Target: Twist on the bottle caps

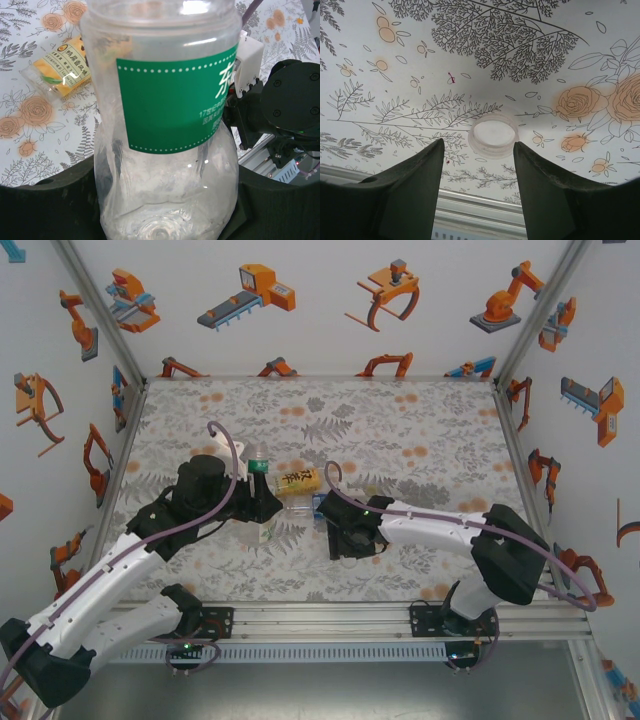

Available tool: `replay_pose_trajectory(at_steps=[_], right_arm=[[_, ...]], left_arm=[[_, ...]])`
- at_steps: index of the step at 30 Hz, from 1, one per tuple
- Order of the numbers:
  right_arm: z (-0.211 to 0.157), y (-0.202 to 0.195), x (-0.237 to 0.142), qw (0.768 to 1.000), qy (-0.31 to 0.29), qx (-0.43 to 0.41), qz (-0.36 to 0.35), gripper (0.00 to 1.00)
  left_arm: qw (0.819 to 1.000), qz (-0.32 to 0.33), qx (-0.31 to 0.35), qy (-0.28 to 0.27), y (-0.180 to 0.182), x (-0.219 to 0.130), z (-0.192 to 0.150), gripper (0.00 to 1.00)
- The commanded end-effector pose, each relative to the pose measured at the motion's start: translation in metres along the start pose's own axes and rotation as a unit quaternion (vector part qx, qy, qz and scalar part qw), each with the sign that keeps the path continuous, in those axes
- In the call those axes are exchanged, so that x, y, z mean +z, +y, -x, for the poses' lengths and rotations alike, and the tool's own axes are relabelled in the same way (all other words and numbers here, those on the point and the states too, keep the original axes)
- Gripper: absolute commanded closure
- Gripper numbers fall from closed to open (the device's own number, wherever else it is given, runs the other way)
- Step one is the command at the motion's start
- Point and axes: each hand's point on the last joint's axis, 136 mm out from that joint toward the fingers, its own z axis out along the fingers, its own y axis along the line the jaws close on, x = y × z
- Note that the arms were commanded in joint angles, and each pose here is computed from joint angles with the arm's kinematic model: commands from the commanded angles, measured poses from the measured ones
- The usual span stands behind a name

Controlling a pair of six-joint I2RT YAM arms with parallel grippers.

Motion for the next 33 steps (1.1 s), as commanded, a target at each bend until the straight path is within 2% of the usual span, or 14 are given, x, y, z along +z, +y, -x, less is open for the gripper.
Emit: replay_pose_trajectory(at_steps=[1,21,33], right_arm=[[-0.002,-0.01,0.0,1.0,0.001,0.0,-0.015,0.46],[-0.011,-0.015,0.021,1.0,0.024,0.005,-0.019,0.49],[0.003,-0.007,-0.003,1.0,-0.004,0.007,0.001,0.5]], left_arm=[[1.0,-0.004,-0.001,-0.002,0.0,0.001,-0.001,1.0],[1.0,-0.003,-0.003,0.0,0.0,0.004,-0.001,1.0],[1.0,-0.002,-0.001,0.0,0.001,0.005,-0.002,1.0]])
